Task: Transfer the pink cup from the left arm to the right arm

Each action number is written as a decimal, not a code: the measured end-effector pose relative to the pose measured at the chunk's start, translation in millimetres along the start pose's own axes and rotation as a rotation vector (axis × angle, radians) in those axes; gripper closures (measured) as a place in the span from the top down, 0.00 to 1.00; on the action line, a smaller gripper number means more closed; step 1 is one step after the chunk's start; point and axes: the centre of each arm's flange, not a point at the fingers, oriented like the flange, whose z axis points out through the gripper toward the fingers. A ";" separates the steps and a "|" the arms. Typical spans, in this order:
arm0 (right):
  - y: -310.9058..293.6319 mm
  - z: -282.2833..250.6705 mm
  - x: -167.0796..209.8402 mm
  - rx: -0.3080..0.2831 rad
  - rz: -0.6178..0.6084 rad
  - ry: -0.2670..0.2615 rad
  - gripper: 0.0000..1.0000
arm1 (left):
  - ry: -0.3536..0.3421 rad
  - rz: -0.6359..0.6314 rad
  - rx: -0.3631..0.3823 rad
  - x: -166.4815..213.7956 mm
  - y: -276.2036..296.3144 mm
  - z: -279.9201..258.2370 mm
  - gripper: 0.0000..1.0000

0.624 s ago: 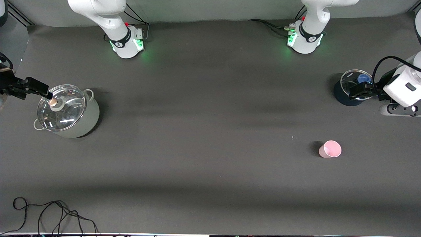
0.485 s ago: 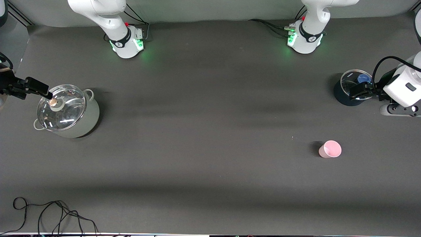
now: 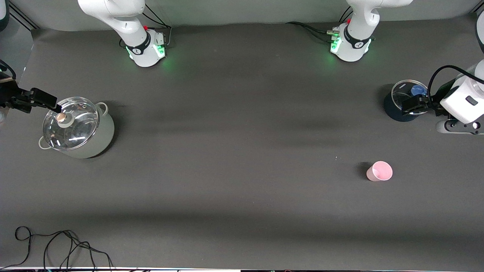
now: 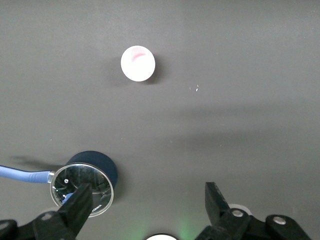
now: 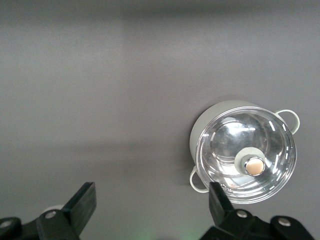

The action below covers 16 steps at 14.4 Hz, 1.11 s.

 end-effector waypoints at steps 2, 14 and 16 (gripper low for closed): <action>0.0 0.1 0.0 0.000 0.000 -0.001 1.00 | -0.001 0.000 0.000 0.7 0.0 1.0 1.00; 0.2 0.3 -0.1 0.000 0.000 -0.002 1.00 | 0.071 0.225 0.012 22.5 -14.7 -22.5 1.00; 0.7 0.3 -0.1 0.000 0.001 -0.002 1.00 | 0.098 0.320 0.015 31.4 -34.9 -20.9 1.00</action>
